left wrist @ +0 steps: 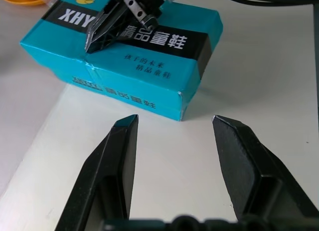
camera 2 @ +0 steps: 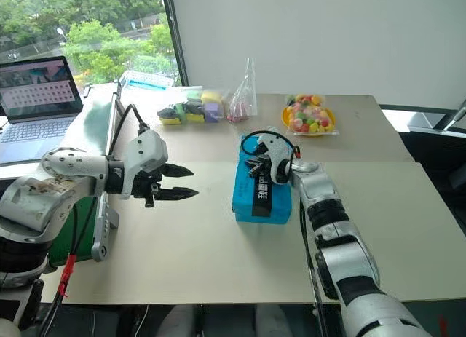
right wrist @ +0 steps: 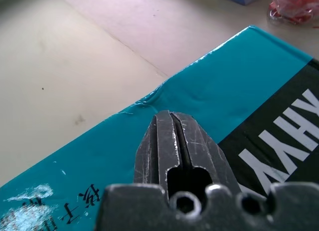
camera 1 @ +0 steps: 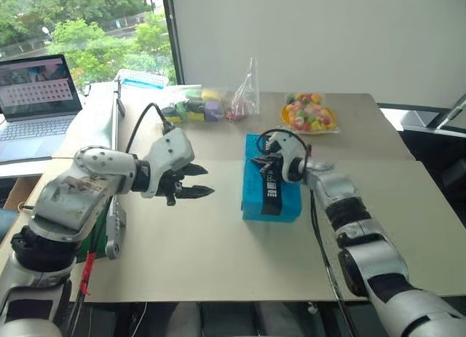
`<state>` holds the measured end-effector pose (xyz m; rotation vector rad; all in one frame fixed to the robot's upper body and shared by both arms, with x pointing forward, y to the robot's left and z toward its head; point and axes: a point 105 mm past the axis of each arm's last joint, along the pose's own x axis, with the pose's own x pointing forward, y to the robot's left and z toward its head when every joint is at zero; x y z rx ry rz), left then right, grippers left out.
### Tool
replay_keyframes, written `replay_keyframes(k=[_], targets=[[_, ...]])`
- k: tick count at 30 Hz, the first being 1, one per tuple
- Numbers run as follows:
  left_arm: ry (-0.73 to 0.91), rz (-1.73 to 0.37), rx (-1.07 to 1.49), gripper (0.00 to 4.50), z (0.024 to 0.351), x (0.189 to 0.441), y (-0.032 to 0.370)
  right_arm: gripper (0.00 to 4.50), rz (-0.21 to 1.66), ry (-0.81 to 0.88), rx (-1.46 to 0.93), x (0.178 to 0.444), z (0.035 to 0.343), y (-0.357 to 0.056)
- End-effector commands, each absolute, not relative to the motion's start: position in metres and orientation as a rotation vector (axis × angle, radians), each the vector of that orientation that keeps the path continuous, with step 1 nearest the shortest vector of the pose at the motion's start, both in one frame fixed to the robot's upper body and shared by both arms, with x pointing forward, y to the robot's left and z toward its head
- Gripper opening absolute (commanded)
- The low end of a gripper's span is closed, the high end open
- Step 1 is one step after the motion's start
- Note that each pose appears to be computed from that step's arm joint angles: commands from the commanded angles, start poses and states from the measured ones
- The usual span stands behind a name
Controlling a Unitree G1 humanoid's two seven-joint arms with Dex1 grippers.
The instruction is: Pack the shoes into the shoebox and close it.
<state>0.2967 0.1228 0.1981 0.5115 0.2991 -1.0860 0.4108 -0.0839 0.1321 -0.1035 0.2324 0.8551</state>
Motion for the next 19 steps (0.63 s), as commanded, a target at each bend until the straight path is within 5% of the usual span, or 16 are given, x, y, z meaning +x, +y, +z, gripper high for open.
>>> replay_keyframes(k=[1, 9, 19], targets=[[0.241, -1.039, 0.490, 2.51, 0.208, 0.301, 0.127, 0.08, 1.005, 0.032, -0.113, 0.377, 0.194, -0.078], [0.171, -1.012, 0.469, 2.51, 0.205, 0.311, 0.124, 0.08, 1.139, 0.097, -0.429, 0.318, 0.201, -0.103], [0.124, -1.006, 0.414, 2.51, 0.207, 0.323, 0.121, 0.08, 1.043, 0.179, -0.490, 0.321, 0.187, -0.129]])
